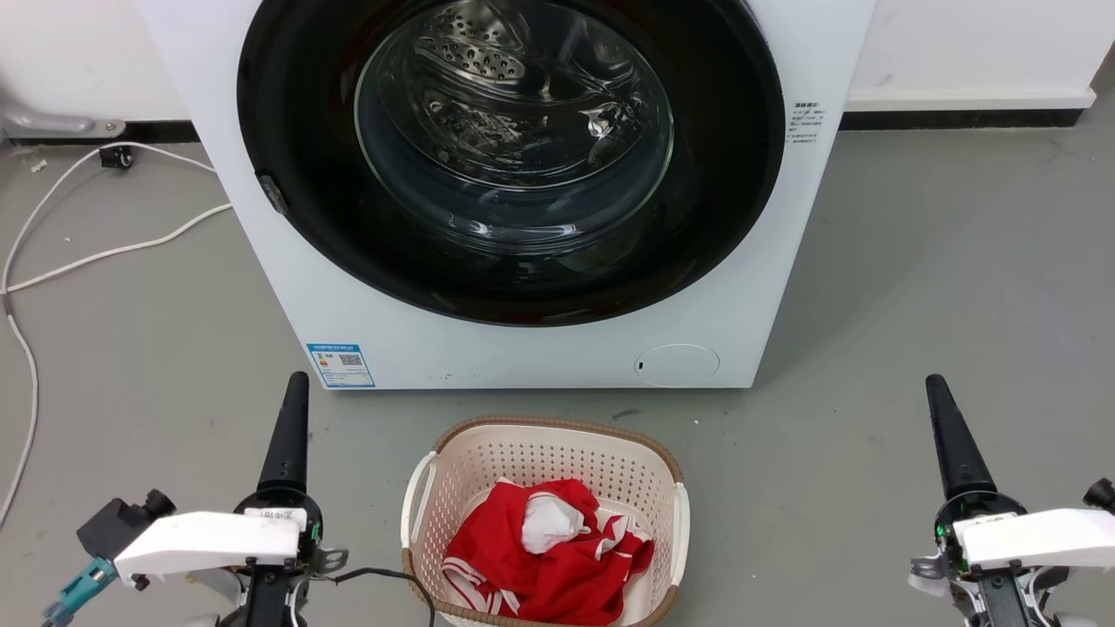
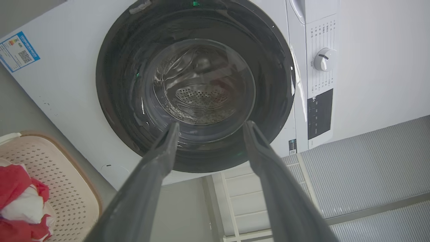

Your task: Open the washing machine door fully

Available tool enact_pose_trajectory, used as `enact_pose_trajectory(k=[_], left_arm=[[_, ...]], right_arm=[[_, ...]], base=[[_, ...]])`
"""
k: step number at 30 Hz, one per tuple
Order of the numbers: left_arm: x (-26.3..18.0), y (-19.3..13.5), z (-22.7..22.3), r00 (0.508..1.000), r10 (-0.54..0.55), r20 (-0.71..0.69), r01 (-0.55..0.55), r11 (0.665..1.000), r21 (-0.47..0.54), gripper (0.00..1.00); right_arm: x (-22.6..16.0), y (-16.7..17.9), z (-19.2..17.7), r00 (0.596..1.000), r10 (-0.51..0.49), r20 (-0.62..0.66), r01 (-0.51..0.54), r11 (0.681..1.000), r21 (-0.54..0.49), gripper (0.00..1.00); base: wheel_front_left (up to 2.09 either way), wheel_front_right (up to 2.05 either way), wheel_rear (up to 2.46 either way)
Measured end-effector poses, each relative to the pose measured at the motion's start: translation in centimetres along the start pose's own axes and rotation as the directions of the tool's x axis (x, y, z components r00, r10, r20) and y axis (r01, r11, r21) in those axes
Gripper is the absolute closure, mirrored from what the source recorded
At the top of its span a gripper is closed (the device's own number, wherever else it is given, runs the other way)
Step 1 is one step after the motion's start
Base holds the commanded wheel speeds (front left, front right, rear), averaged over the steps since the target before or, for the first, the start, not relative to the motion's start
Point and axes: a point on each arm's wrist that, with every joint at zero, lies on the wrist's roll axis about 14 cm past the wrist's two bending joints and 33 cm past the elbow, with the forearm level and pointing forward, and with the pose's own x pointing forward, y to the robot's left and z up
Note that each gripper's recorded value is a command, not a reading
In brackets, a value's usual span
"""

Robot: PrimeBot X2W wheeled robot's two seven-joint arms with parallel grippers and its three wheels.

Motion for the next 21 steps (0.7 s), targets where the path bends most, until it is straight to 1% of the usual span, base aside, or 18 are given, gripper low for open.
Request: enact_pose_trajectory(k=[6,11,15,21], left_arm=[[0.2,-1.4,0.3,0.999,-0.045,0.011,0.043,0.990,0.136,0.00],[0.2,-2.1,0.3,0.998,-0.069,0.012,0.064,0.964,0.257,0.00],[0.2,-2.8,0.0,0.995,-0.096,0.000,0.089,0.928,0.362,0.00],[0.0,-3.3,-0.4,0.993,-0.116,-0.011,0.107,0.870,0.482,0.00]], right_arm=[[0.0,1.1,0.0,0.999,0.037,0.003,-0.036,0.990,-0.139,0.00],[0.0,2.0,-0.3,0.998,0.067,-0.003,-0.066,0.967,-0.247,0.00],[-0.1,2.3,-0.6,0.997,0.081,-0.013,-0.081,0.941,-0.329,0.00],[-0.4,2.3,-0.9,0.996,0.086,-0.023,-0.088,0.895,-0.438,0.00]], base=[[0.00,0.00,0.00],[0.00,0.00,0.00],[0.00,0.00,0.00],[0.00,0.00,0.00]])
